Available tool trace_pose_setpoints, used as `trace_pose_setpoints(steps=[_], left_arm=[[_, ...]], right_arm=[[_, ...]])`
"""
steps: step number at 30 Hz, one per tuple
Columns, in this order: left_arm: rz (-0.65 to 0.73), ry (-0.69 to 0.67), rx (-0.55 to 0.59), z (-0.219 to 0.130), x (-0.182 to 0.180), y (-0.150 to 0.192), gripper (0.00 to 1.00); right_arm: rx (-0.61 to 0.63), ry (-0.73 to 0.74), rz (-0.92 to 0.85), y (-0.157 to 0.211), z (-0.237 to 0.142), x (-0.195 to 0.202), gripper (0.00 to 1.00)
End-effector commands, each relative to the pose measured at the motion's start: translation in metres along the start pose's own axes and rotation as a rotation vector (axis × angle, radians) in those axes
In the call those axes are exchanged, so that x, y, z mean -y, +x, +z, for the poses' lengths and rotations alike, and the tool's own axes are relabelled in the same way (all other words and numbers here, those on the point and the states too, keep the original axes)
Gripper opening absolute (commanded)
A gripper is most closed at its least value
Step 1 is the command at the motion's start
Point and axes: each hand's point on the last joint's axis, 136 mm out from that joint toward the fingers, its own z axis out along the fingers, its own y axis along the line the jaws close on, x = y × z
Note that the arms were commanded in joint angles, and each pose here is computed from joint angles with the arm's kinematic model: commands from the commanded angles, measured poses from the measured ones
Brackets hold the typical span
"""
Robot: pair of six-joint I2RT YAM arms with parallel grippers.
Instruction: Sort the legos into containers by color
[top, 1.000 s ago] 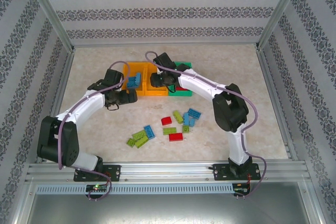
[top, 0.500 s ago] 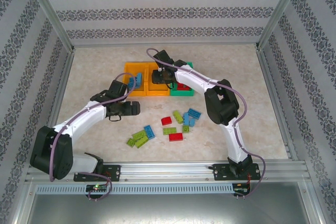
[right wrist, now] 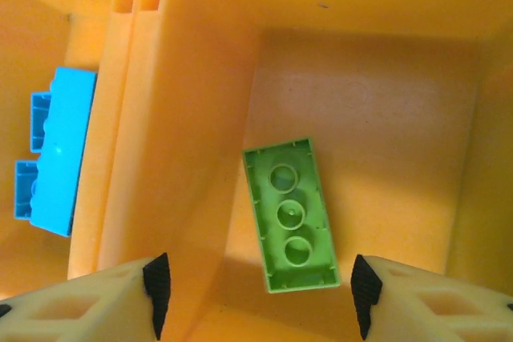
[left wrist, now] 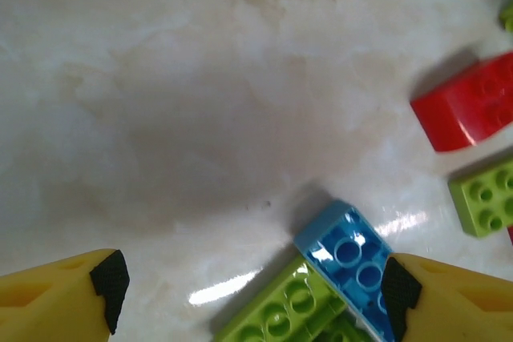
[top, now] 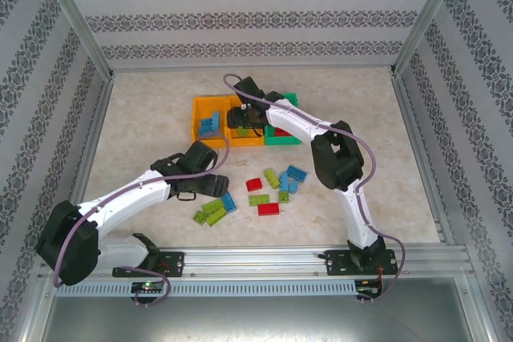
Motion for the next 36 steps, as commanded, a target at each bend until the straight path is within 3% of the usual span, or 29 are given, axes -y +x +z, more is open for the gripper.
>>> trace_pose_setpoints(steps=[1,12,26,30,36], left_arm=[[0.053,0.004,-0.02,-0.001,0.006,0.017,0.8],[0.169,0.039,-0.088,0.002,0.029,0.056,0.59],[0.221,0.027,-0.18,0.011,0.041,0.077,0.56],[0.228,0.013,-0.208,0.014,0.041,0.083,0.47],[0.236,-0.014,-0.227,0.016,0.04,0.087,0.47]], right_arm=[[-0.008,0.003,0.006,-0.002,0.0,0.005,0.69],[-0.003,0.011,0.01,0.001,-0.009,0.012,0.73],[0.008,0.011,0.049,-0.002,-0.019,0.032,0.74],[0.007,0.008,0.053,-0.001,-0.019,0.032,0.74],[0.003,0.0,0.061,-0.001,-0.017,0.033,0.74]])
